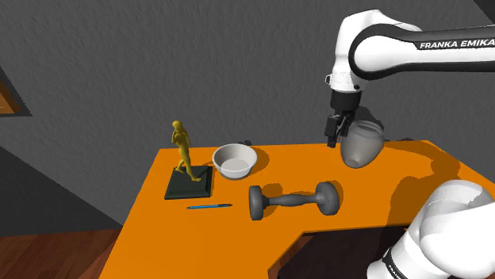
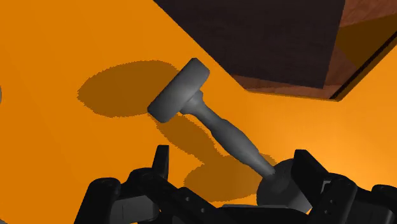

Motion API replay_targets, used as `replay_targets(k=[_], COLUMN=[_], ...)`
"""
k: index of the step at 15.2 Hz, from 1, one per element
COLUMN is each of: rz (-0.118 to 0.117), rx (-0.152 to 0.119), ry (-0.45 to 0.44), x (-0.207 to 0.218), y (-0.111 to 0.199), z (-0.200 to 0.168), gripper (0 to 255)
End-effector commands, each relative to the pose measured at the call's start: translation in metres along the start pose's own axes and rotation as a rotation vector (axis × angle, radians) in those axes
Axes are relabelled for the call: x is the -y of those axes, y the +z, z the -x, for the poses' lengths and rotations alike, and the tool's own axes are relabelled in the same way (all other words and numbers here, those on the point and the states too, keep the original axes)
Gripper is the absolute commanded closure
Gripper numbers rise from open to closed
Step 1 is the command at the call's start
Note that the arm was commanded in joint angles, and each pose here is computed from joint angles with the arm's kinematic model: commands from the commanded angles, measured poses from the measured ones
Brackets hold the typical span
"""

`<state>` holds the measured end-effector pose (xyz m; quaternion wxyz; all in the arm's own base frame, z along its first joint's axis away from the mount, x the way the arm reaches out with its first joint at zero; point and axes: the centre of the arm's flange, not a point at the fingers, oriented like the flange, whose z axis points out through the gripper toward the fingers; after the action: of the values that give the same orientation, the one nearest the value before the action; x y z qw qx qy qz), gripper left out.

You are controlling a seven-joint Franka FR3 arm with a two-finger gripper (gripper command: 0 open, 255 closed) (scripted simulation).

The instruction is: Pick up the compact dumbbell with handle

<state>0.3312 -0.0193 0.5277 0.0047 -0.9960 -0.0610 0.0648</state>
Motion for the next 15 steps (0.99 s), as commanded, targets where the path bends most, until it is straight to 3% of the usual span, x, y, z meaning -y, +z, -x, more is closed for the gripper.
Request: replay_targets(k=[1,15], rz=[-0.012,-0.095], rx=[0.002,0.028], ry=[-0.099,-0.755], x=[0.000,0.026], y=[0.027,0.191], z=[-0.013,-0.097], gripper=[0,0])
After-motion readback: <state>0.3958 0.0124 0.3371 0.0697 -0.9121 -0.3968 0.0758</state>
